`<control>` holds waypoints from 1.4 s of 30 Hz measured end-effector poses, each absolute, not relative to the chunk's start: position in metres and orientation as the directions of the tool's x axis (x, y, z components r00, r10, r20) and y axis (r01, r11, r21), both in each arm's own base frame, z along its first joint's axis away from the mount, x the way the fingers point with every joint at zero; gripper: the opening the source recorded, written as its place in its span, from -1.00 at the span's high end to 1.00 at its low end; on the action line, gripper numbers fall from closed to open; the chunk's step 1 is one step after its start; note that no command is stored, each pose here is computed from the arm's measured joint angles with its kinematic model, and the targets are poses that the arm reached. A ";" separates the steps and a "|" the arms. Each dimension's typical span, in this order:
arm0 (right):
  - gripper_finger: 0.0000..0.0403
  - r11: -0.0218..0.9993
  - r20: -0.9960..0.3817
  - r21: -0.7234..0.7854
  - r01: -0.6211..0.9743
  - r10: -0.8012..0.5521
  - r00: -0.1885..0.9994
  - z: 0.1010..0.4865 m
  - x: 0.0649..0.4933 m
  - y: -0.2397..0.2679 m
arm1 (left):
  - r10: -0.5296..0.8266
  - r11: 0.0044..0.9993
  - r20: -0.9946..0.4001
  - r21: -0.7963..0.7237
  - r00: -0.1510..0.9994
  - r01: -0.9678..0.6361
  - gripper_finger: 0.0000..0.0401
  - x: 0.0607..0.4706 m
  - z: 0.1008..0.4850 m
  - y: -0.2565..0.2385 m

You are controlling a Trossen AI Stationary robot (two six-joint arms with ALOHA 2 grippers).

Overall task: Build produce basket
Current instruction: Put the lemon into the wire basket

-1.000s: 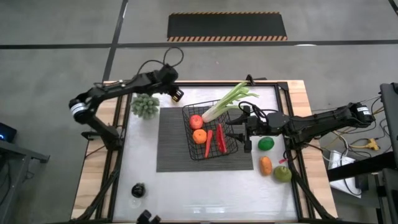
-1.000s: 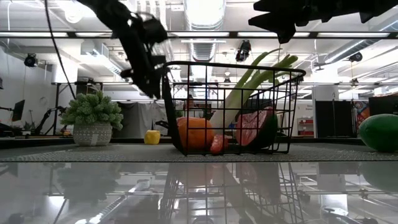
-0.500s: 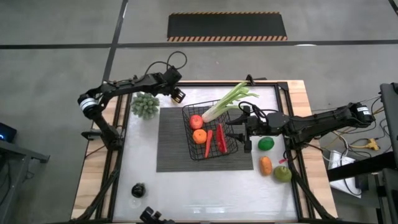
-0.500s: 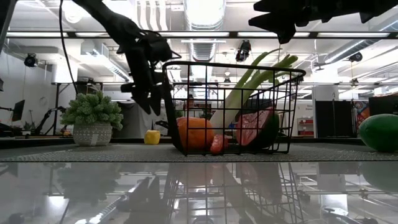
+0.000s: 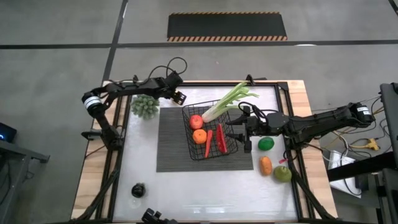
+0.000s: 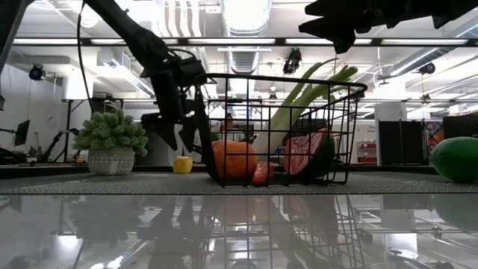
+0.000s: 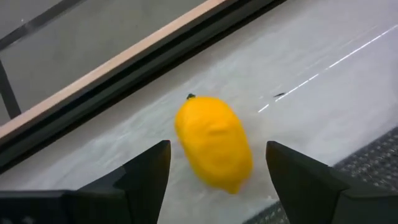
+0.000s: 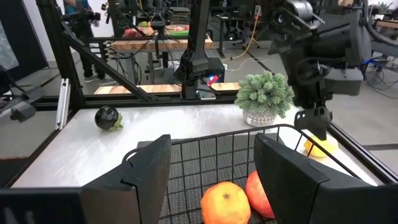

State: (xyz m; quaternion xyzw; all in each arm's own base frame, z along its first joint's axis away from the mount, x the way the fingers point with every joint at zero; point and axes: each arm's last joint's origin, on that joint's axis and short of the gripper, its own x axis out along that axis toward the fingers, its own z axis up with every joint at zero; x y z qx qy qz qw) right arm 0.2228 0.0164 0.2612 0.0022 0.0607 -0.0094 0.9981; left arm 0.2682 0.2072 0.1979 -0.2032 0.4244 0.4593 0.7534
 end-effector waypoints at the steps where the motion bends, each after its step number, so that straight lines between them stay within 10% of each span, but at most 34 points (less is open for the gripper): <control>1: -0.07 1.000 -0.121 0.003 0.019 -0.019 0.992 0.261 0.223 0.016 | 0.522 0.495 -0.823 0.081 0.222 -0.865 -0.23 0.269 0.195 0.208; 20: -0.07 1.000 -0.131 0.012 0.021 -0.019 0.991 0.260 0.223 0.016 | 0.488 0.501 -0.856 0.115 0.170 -0.858 -0.22 0.277 0.160 0.214; 33: -0.07 1.000 -0.134 0.012 0.021 -0.019 0.991 0.260 0.223 0.016 | 0.505 0.489 -0.853 0.159 0.130 -0.858 0.19 0.277 0.152 0.213; 42: -0.07 1.000 -0.134 -0.006 0.018 -0.019 0.991 0.260 0.223 0.016 | 0.696 0.529 -0.676 0.258 0.240 -0.808 0.21 0.277 0.224 0.188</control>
